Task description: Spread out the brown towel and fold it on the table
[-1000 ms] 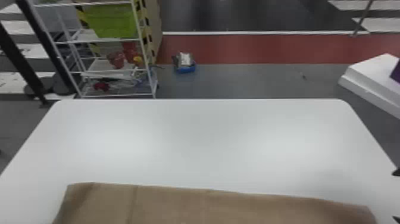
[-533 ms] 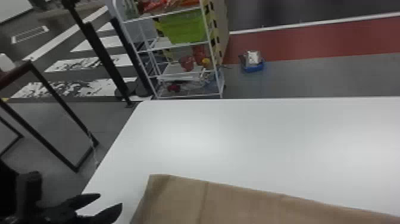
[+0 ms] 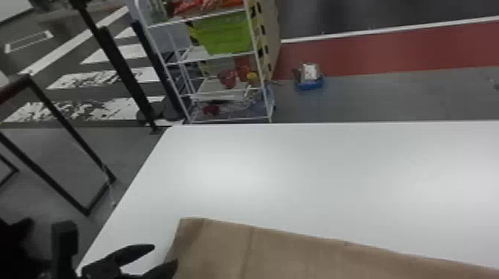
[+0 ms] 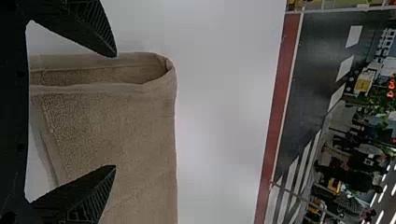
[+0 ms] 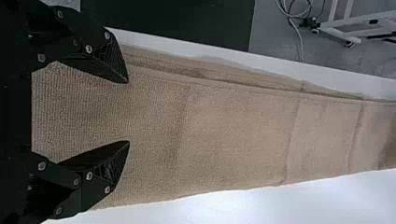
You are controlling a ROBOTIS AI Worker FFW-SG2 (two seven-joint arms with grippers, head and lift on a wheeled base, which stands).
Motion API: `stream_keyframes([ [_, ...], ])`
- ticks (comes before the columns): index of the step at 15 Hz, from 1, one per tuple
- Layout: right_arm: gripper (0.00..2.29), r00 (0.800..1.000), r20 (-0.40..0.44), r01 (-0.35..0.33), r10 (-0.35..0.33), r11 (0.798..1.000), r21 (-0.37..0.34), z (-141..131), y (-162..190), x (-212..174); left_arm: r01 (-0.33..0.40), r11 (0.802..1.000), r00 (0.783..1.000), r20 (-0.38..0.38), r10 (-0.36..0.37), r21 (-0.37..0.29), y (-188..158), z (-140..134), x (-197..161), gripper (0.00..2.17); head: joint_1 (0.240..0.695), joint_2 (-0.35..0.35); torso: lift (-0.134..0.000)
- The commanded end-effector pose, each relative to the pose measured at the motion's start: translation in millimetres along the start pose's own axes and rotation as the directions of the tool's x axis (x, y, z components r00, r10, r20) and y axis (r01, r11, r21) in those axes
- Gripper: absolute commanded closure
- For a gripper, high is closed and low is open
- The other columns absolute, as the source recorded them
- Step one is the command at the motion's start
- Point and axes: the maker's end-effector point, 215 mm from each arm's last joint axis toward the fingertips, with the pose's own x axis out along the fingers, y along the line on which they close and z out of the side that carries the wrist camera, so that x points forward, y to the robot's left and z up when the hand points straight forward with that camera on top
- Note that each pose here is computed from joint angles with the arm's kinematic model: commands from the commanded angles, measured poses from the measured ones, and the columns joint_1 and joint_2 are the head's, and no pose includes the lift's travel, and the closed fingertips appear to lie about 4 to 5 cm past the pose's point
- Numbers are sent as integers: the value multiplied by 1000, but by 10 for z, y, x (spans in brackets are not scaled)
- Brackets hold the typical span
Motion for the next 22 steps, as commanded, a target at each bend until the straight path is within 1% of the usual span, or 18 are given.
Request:
stream_keyframes([
  [1, 502, 1000, 26, 9, -10, 1000, 14, 93, 12, -92, 38, 999, 999, 6, -38, -11, -136, -21, 78, 36, 695, 301, -124],
  [3, 505, 1000, 24, -14, 14, 1000, 2, 141, 150, -79, 50, 999, 999, -3, -50, -14, -192, -62, 142, 56, 695, 288, -124],
  [4, 505, 1000, 15, -24, 24, 1000, -1, 119, 198, -71, 61, 998, 998, -9, -61, -15, -235, -84, 175, 56, 695, 280, -124],
  [6, 505, 999, -13, -42, 42, 999, 1, 29, 269, -49, 86, 996, 996, -25, -87, -16, -339, -144, 261, 60, 695, 272, -124],
  [7, 589, 998, -20, -56, 56, 998, 3, -14, 318, -40, 90, 996, 996, -28, -90, -15, -357, -154, 277, 60, 695, 263, -124],
  [8, 589, 998, -29, -62, 62, 998, 1, -60, 336, -32, 91, 996, 995, -29, -92, -17, -362, -160, 282, 60, 695, 237, -124],
  [10, 630, 996, -42, -80, 80, 997, 5, -159, 398, 29, 92, 996, 995, -28, -92, -14, -366, -149, 287, 60, 695, 217, -124],
  [14, 765, 997, -21, -76, 76, 997, 7, -131, 352, 41, 89, 996, 995, -35, -90, -19, -350, -187, 283, 60, 695, 198, -124],
  [17, 761, 998, -14, -68, 68, 998, 20, -127, 319, 10, 96, 995, 995, -37, -97, -18, -367, -191, 261, 63, 695, 205, -124],
  [19, 758, 998, 8, -56, 55, 998, 34, -87, 275, -43, 99, 995, 994, -35, -99, -14, -378, -173, 256, 63, 695, 203, -124],
  [22, 761, 999, 22, -44, 44, 999, 31, -50, 244, -104, 97, 995, 995, -37, -97, -13, -370, -177, 250, 63, 695, 199, -124],
])
